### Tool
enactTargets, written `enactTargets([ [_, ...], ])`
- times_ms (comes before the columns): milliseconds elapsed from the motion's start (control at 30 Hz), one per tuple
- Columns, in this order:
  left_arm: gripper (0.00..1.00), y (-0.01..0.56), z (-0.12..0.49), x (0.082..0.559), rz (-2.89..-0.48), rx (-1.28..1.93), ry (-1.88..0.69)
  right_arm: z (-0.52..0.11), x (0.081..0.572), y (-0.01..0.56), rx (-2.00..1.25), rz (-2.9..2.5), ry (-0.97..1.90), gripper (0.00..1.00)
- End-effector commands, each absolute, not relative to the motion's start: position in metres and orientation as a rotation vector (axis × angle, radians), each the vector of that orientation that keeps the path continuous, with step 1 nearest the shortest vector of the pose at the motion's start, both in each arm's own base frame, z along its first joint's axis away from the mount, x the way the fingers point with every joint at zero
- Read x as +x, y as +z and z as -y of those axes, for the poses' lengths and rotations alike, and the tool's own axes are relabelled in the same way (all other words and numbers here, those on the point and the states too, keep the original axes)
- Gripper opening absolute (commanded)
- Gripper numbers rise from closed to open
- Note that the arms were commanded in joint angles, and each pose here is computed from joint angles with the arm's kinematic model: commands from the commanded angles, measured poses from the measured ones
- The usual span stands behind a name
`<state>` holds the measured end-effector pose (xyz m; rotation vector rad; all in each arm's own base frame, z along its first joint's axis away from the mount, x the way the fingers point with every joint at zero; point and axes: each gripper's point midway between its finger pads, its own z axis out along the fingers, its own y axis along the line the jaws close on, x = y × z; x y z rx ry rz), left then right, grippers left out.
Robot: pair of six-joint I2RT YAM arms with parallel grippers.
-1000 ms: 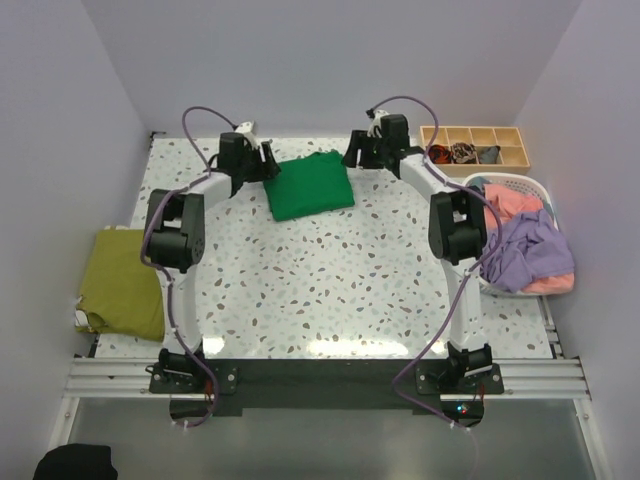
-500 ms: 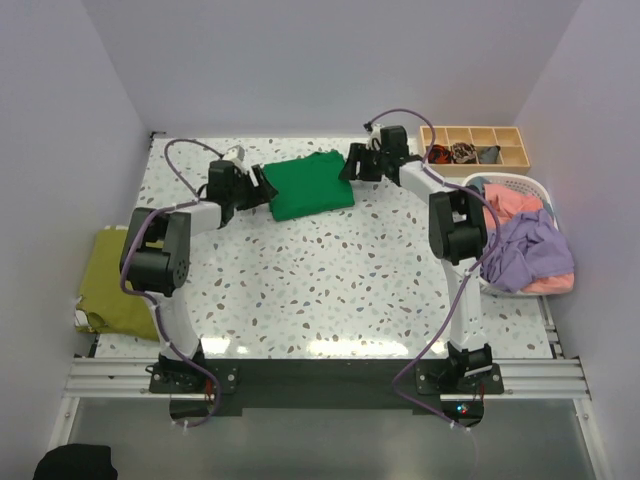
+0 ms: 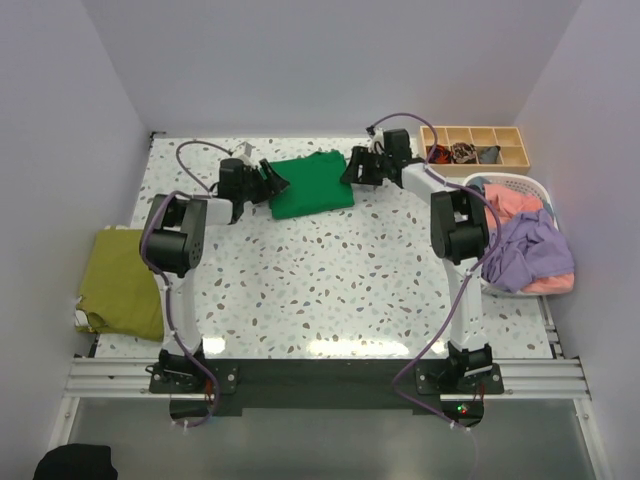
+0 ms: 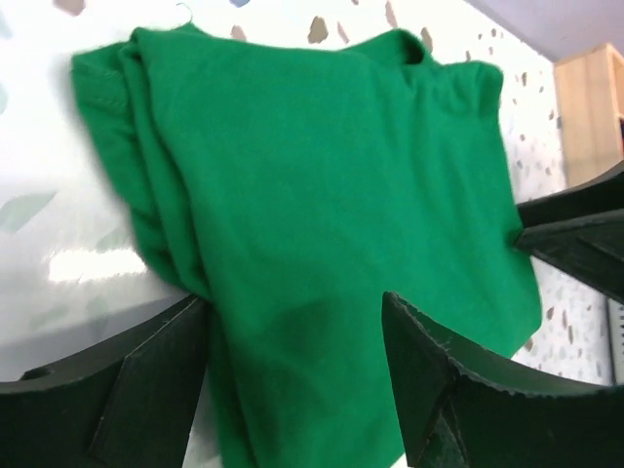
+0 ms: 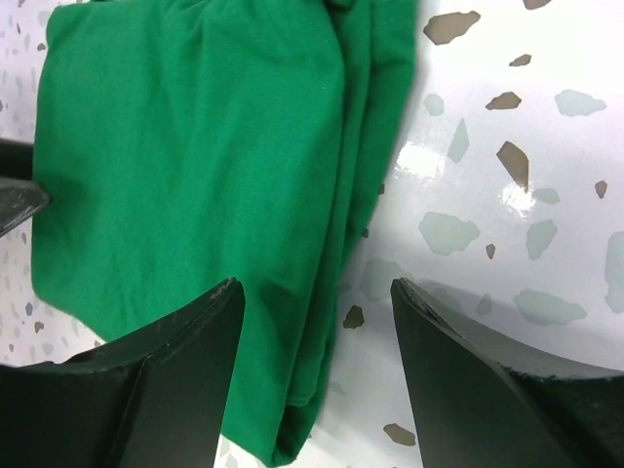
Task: Fold and stack the t-shirts
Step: Put the neatly folded tshirt into the corner of the board with the left arm
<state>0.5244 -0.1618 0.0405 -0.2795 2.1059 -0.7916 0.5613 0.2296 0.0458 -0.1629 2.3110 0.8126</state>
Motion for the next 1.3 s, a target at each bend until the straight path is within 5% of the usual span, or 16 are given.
enactTargets([
  [0,0.69,0.02,0.183,0.536,-2.132,-0.291,-0.9,-0.236,0.569,0.064,-0.178,-2.258,0.871,0.66],
  [100,0.36,0.017,0.196,0.54,-2.128,-0.281,-0.963,-0.233,0.565,0.066,-0.178,-2.26,0.859,0.66],
  [133,0.18,0.019,0.198,0.542,-2.123,-0.281,-0.98,-0.233,0.563,0.067,-0.178,-2.261,0.856,0.66],
  [233,0.0,0.03,0.207,0.553,-2.087,-0.243,-1.035,-0.227,0.559,0.073,-0.164,-2.253,0.844,0.66],
  [433,0.0,0.084,0.184,0.6,-2.051,-0.117,-0.86,-0.218,0.537,0.08,-0.142,-2.253,0.843,0.65],
  [667,0.0,0.158,0.049,0.644,-2.057,-0.166,-0.458,-0.211,0.509,0.09,-0.149,-2.255,0.837,0.65],
  [1200,0.0,0.101,-0.176,0.655,-2.091,-0.317,-0.164,-0.215,0.507,0.076,-0.142,-2.292,0.864,0.63],
  [1267,0.08,0.095,-0.186,0.654,-2.087,-0.327,-0.128,-0.216,0.507,0.073,-0.141,-2.298,0.872,0.63],
])
